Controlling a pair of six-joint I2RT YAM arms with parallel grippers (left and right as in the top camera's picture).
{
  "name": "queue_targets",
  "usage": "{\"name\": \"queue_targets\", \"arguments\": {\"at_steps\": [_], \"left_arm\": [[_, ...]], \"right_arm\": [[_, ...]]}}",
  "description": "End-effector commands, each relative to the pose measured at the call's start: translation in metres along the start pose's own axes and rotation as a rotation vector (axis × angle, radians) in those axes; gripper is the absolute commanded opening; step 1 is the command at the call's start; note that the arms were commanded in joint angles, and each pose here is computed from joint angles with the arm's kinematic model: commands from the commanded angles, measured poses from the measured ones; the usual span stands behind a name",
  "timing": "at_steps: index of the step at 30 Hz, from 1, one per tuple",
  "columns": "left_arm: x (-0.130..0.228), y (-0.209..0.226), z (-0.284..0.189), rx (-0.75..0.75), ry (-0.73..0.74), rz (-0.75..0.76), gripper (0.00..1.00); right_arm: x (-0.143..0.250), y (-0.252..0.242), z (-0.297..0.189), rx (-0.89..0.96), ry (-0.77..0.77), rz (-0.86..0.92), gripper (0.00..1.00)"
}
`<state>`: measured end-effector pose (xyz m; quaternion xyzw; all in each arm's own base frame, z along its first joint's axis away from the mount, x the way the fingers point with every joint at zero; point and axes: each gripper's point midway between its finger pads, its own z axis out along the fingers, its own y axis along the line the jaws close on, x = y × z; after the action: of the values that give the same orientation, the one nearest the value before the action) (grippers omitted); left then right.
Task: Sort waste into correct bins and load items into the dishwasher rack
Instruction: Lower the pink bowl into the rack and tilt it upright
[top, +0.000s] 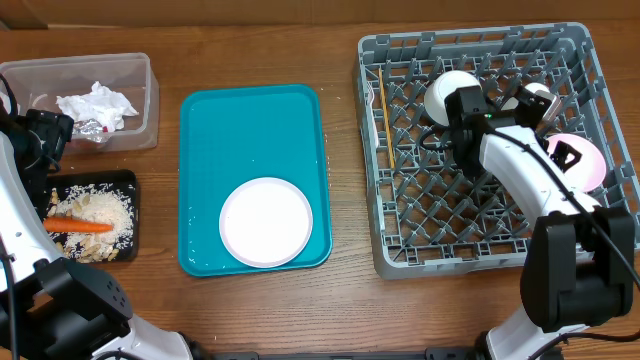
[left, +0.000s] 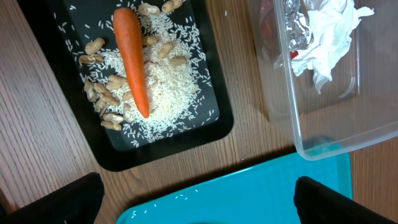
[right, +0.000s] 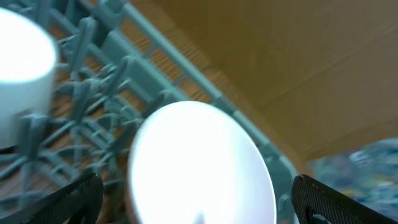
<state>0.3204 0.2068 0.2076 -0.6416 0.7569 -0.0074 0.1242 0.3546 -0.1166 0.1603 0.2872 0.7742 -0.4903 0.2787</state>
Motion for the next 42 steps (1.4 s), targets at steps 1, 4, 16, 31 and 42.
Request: {"name": "queue_targets", "arguments": {"at_steps": [1, 4, 16, 31, 42], "left_arm": [[-0.001, 0.001, 0.000, -0.009, -0.009, -0.011, 1.00], [-0.001, 0.001, 0.000, -0.009, -0.009, -0.012, 1.00], [-0.001, 0.001, 0.000, -0.009, -0.009, -0.011, 1.00], [-0.001, 0.001, 0.000, -0.009, -0.009, -0.012, 1.00], [-0.001, 0.001, 0.000, -0.009, -0.009, -0.011, 1.00]], "right_arm": [[-0.011, 0.017, -0.018, -0.189, 0.108, 0.094, 1.00], [-0.027, 0.013, -0.035, -0.294, 0.156, 0.145, 1.00], [-0.043, 0.003, -0.076, -0.756, 0.295, -0.099, 0.80], [0.011, 0.021, -0.018, -0.903, 0.656, -0.049, 0.53], [0.021, 0.032, 0.000, -0.849, 0.672, -0.084, 0.47]]}}
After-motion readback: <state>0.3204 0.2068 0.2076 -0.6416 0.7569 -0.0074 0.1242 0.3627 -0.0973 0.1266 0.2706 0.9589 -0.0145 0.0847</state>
